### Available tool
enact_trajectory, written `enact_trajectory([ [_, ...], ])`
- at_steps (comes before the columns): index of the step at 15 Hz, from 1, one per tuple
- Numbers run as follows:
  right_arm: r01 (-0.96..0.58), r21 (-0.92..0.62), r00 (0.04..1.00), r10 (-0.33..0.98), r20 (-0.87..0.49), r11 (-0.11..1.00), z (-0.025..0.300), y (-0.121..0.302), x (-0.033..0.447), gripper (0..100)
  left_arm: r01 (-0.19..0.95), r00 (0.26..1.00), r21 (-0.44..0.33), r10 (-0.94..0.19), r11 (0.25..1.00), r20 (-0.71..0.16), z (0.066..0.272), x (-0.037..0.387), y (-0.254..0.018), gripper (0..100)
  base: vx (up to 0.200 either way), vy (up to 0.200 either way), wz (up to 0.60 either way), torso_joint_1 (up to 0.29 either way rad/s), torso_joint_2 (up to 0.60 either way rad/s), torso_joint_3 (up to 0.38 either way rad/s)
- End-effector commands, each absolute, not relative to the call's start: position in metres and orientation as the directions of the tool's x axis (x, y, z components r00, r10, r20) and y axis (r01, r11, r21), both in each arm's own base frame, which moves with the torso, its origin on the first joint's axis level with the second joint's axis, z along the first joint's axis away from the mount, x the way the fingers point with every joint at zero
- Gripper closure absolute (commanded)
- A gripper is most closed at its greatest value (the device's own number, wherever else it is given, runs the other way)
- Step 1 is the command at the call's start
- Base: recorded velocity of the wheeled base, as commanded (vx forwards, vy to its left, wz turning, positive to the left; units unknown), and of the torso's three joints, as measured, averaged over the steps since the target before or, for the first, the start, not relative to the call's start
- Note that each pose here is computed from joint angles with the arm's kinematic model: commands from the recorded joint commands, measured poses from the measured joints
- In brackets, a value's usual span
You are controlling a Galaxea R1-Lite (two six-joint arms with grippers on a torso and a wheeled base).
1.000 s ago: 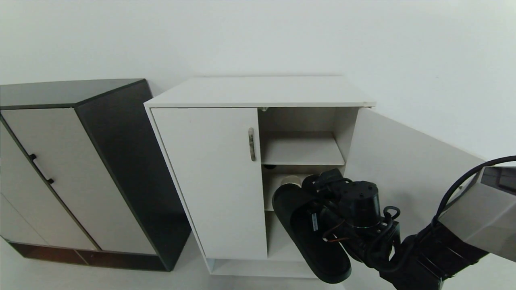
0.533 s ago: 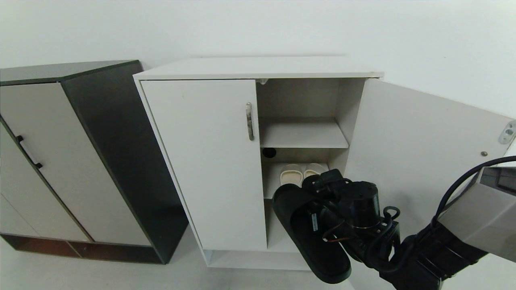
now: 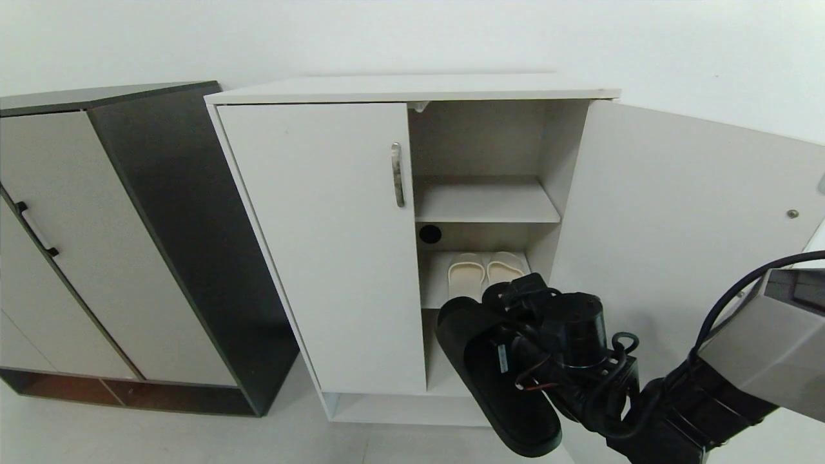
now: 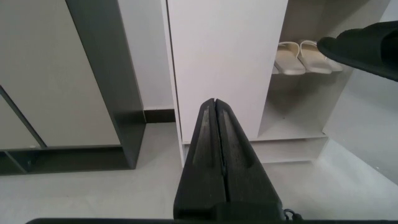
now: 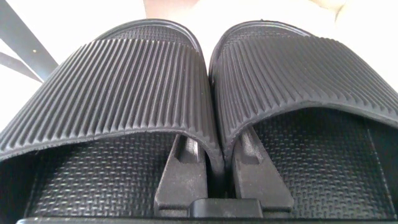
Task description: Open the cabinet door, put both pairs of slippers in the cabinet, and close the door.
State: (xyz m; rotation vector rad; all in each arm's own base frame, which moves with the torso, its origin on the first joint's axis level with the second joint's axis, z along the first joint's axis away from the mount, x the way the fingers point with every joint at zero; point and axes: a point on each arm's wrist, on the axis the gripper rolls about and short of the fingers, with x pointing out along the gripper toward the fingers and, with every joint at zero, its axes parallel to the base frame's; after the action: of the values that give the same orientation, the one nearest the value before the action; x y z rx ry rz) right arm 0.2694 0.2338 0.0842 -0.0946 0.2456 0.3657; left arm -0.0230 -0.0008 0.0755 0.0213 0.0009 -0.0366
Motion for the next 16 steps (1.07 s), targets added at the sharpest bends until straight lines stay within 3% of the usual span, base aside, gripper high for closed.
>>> enact_trajectory([
  [1, -0.365, -0.05, 0.904, 0.342, -0.256, 0.93, 0.083, 0.234, 0.27, 100, 0.037, 0.999, 0.021, -0.037, 0.999, -0.003, 0.075, -0.023, -0.001, 100, 0.0, 0.0, 0.0, 0.0, 0.0, 0.0],
  [12, -0.409, -0.053, 0.906, 0.399, -0.145, 0.911, 0.086, 0.261, 0.266, 100, 0.037, 0.999, 0.021, -0.037, 0.999, -0.003, 0.075, -0.023, -0.001, 100, 0.0, 0.0, 0.0, 0.0, 0.0, 0.0],
  [16, -0.178, 0.004, 0.966, 0.176, -0.189, 0.984, 0.126, 0.288, 0.288, 100, 0.037, 0.999, 0.023, -0.037, 0.999, -0.003, 0.075, -0.023, -0.001, 100, 0.0, 0.0, 0.0, 0.0, 0.0, 0.0],
])
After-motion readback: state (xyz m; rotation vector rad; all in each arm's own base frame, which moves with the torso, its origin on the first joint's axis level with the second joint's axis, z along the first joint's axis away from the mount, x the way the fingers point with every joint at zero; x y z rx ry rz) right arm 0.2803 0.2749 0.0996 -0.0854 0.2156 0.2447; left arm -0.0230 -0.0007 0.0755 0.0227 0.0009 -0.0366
